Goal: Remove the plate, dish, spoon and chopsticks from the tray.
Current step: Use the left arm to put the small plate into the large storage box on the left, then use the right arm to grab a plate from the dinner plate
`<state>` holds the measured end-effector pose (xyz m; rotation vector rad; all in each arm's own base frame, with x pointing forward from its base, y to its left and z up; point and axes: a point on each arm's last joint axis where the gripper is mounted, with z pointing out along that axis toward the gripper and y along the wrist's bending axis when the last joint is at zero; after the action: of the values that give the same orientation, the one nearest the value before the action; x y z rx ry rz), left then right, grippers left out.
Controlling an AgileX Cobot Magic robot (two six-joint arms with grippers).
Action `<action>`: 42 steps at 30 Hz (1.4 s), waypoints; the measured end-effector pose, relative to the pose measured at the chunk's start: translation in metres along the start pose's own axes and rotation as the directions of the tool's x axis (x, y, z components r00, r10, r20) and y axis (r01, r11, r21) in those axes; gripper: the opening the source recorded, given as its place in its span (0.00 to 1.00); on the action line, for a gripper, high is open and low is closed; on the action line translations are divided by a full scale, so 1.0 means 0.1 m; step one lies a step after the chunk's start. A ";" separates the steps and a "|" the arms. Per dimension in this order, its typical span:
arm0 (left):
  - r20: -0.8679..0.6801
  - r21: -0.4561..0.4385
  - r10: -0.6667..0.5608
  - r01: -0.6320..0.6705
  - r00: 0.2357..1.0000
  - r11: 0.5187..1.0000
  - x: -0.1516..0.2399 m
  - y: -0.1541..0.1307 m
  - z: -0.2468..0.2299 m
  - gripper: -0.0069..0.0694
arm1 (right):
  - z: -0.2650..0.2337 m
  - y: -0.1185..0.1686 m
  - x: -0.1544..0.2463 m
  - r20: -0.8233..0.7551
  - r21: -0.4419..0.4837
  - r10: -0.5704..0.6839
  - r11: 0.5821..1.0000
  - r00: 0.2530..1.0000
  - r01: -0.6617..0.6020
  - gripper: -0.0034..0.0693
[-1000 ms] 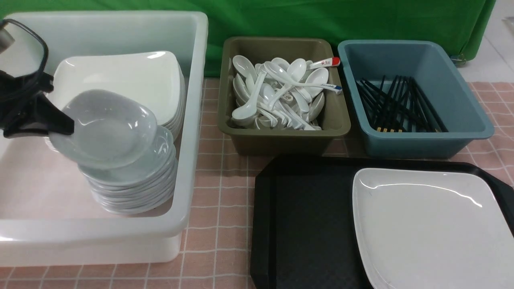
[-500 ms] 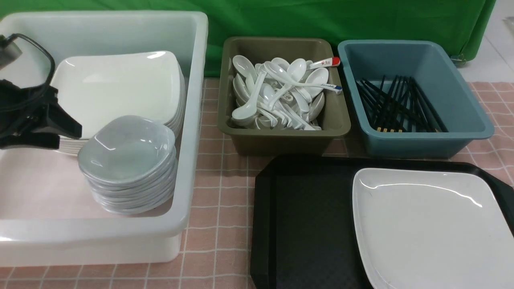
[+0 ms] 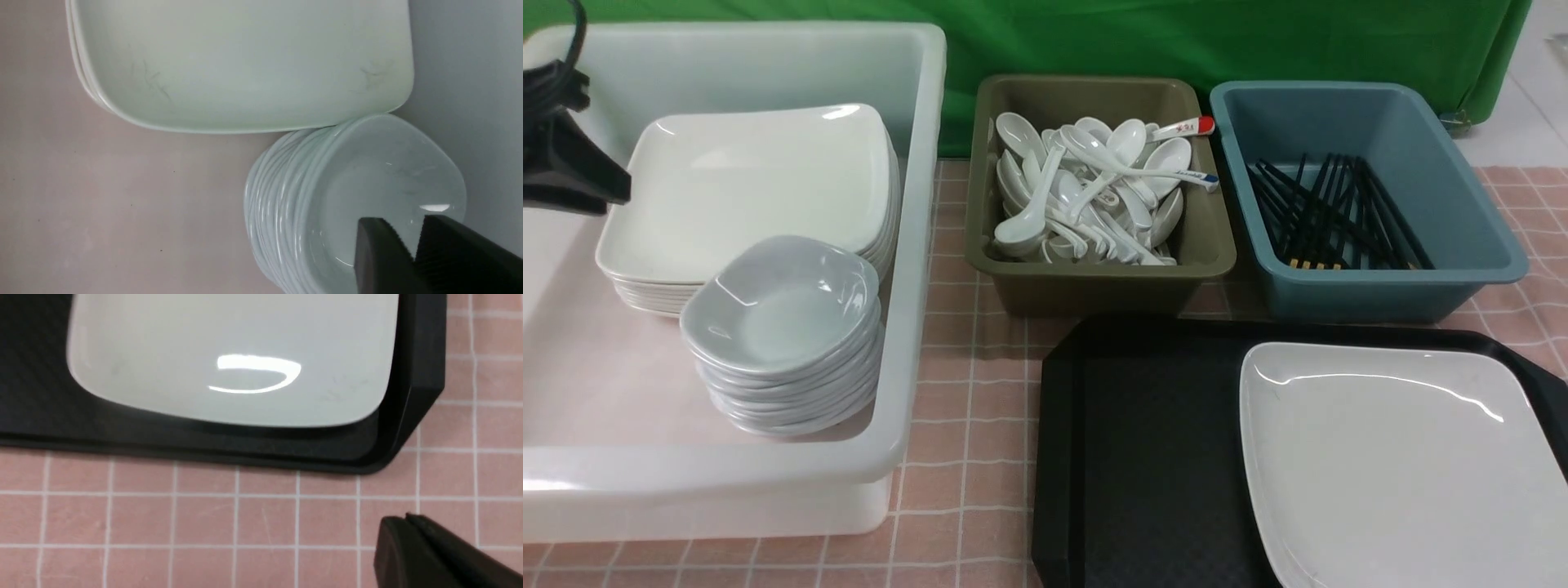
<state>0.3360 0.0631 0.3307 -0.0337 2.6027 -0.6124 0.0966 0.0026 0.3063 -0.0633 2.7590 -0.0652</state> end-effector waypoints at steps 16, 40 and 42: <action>0.027 -0.006 0.032 -0.032 0.999 0.999 0.02 -0.09 -0.13 0.09 | 1.04 -0.45 -0.59 -0.307 -0.206 0.321 0.897 0.896 -0.392 0.09; 0.049 0.035 0.066 -0.067 0.997 0.997 0.00 -0.13 -0.13 0.09 | 1.65 -0.67 -0.27 -0.279 -0.103 0.533 0.810 0.799 -0.577 0.70; 0.049 0.035 0.066 -0.067 0.997 0.997 0.00 -0.13 -0.13 0.09 | 1.65 -0.66 -0.29 -0.267 -0.118 0.536 0.807 0.801 -0.579 0.70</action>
<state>0.3290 0.0570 0.3460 0.0490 2.5345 -0.6278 0.1870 -0.0678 0.1678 0.7586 2.8700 0.3808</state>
